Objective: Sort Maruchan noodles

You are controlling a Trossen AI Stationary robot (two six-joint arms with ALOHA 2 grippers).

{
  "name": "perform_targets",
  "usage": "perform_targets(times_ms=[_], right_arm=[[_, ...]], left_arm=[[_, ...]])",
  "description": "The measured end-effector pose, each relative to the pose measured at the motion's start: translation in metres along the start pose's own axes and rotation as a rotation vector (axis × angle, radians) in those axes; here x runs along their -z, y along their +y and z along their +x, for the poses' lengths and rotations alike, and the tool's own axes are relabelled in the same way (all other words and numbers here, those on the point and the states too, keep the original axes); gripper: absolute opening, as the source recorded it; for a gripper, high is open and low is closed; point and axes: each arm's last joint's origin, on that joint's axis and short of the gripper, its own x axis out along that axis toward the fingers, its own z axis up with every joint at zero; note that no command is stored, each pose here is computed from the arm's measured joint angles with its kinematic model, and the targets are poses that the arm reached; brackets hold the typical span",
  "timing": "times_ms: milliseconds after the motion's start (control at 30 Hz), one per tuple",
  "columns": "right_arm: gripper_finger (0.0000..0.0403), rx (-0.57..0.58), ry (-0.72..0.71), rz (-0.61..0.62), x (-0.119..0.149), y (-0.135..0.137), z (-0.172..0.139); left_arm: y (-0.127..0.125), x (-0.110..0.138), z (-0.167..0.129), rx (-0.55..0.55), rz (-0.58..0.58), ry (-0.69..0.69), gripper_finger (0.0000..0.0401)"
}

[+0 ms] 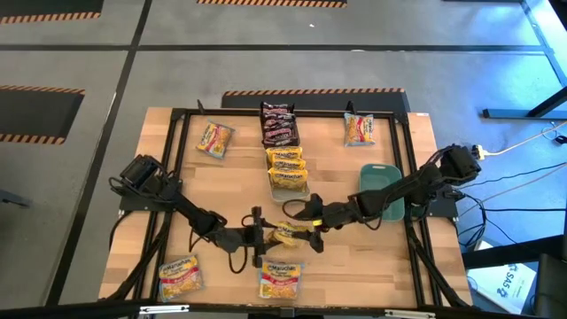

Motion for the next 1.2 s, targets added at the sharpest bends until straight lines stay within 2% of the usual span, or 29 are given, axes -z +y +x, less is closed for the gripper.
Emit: perform_targets(times_ms=[133, 267, 433, 567, 733, 800, 967, 1033, 1200], right_arm=[[0.0324, 0.005, 0.002, -0.004, -0.001, -0.003, 0.0], [0.0343, -0.048, 0.021, -0.004, 0.002, -0.002, 0.005], [0.0339, -0.053, 0.036, -0.006, 0.005, -0.002, 0.012], [0.03, -0.044, 0.013, -0.056, 0.0, 0.0, 0.012], [0.0218, -0.055, -0.009, -0.106, -0.007, 0.005, 0.013], [0.0184, -0.048, -0.008, -0.11, -0.007, 0.004, 0.013], [0.0114, -0.014, -0.029, -0.132, -0.008, 0.003, 0.013], [0.01, -0.016, -0.028, -0.159, -0.008, 0.004, 0.012], [0.0106, -0.023, -0.042, -0.182, -0.019, 0.008, -0.002]], left_arm=[[-0.008, -0.006, 0.0, -0.037, 0.074, 0.026, 0.0194], [-0.013, -0.016, 0.0, -0.115, 0.133, 0.018, 0.0194], [-0.014, -0.025, 0.003, -0.126, 0.163, 0.001, 0.0194], [-0.014, -0.025, 0.003, -0.124, 0.171, 0.009, 0.0194], [-0.014, -0.024, 0.003, -0.126, 0.176, 0.014, 0.0195], [-0.013, -0.025, 0.003, -0.166, 0.168, 0.011, 0.0195], [-0.013, -0.026, -0.001, -0.301, 0.026, -0.009, 0.0195], [-0.017, -0.028, -0.005, -0.302, 0.036, -0.015, 0.0195], [-0.03, -0.035, -0.022, -0.256, 0.127, -0.027, 0.0195]])
